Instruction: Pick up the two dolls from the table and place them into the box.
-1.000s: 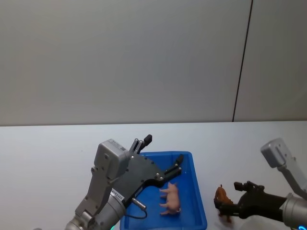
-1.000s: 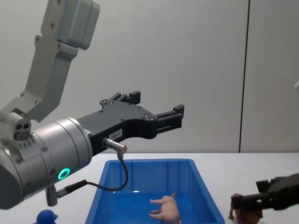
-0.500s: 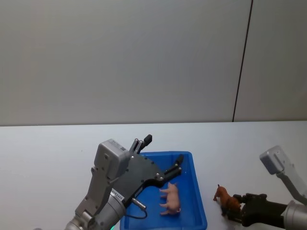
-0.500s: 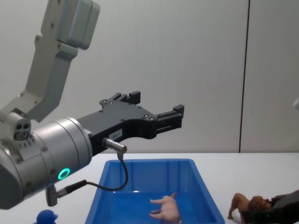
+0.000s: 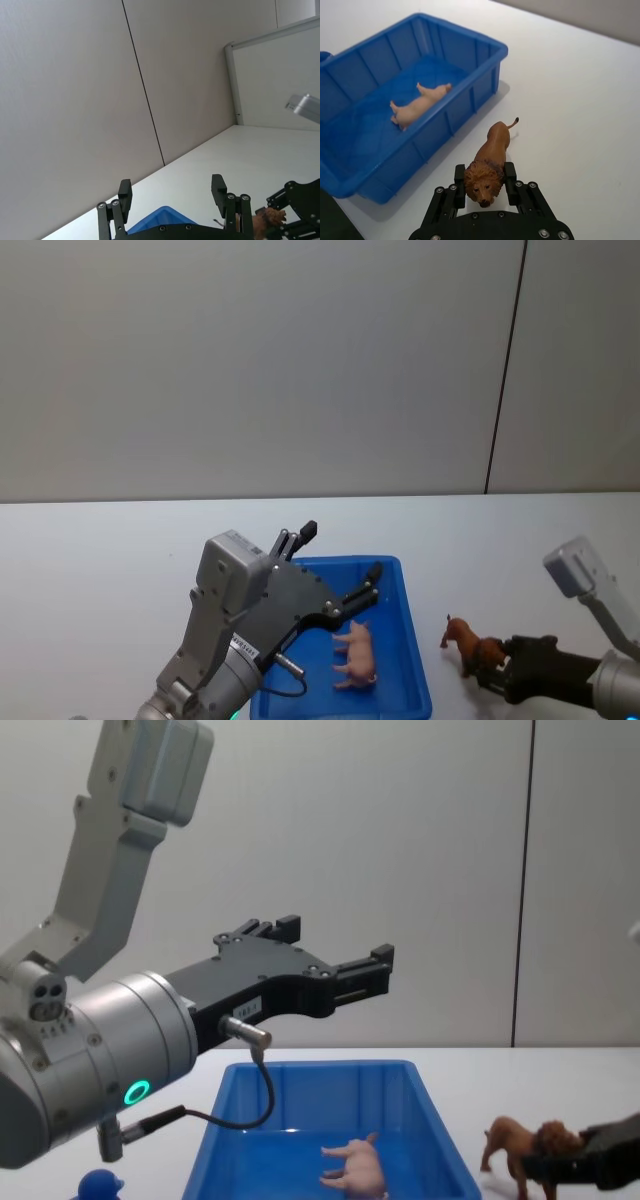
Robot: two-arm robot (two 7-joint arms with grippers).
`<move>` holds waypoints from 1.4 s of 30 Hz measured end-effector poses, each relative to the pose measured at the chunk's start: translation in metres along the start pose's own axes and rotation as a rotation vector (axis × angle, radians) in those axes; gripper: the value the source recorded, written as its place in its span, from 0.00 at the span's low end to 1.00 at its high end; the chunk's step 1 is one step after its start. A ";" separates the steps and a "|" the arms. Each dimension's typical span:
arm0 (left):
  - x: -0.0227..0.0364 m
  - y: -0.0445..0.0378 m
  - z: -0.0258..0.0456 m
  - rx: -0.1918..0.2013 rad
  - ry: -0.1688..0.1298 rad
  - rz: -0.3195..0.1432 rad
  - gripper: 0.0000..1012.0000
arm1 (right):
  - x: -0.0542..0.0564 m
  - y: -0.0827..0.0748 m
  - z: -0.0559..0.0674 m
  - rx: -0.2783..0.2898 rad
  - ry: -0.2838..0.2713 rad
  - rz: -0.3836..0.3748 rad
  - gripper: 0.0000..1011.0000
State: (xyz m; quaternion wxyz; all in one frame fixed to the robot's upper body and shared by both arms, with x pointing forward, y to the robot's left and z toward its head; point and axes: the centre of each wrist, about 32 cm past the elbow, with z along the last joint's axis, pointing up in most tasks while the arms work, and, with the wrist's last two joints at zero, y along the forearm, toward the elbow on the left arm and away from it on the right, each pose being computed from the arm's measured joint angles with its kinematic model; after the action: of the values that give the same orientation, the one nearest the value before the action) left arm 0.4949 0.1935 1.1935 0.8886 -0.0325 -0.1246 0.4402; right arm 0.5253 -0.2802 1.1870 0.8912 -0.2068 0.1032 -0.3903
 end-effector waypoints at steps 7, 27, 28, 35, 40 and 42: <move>0.0000 0.0000 0.0000 0.000 0.000 0.000 0.99 | -0.001 -0.003 0.014 0.060 -0.045 -0.004 0.43; 0.0000 0.0000 0.0000 0.000 0.000 0.000 0.99 | -0.007 0.025 0.079 0.195 -0.124 0.169 0.43; 0.0000 0.0000 0.0000 0.000 0.000 0.000 0.99 | -0.007 0.027 0.080 0.195 -0.123 0.173 0.43; 0.0000 0.0000 0.0000 0.000 0.000 0.000 0.99 | -0.012 0.047 0.087 0.173 -0.121 0.220 0.60; 0.0000 0.0000 0.0000 0.000 0.000 0.000 0.99 | -0.013 0.059 0.088 0.151 -0.122 0.237 0.78; 0.0000 0.0000 0.0000 0.000 0.000 0.000 0.99 | -0.013 0.061 0.088 0.149 -0.124 0.239 0.81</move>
State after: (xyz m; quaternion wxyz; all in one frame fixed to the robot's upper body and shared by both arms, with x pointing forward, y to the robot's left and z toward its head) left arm 0.4948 0.1935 1.1935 0.8886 -0.0325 -0.1246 0.4402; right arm 0.5866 -0.2080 1.2381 0.9488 -0.1502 0.0425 -0.2746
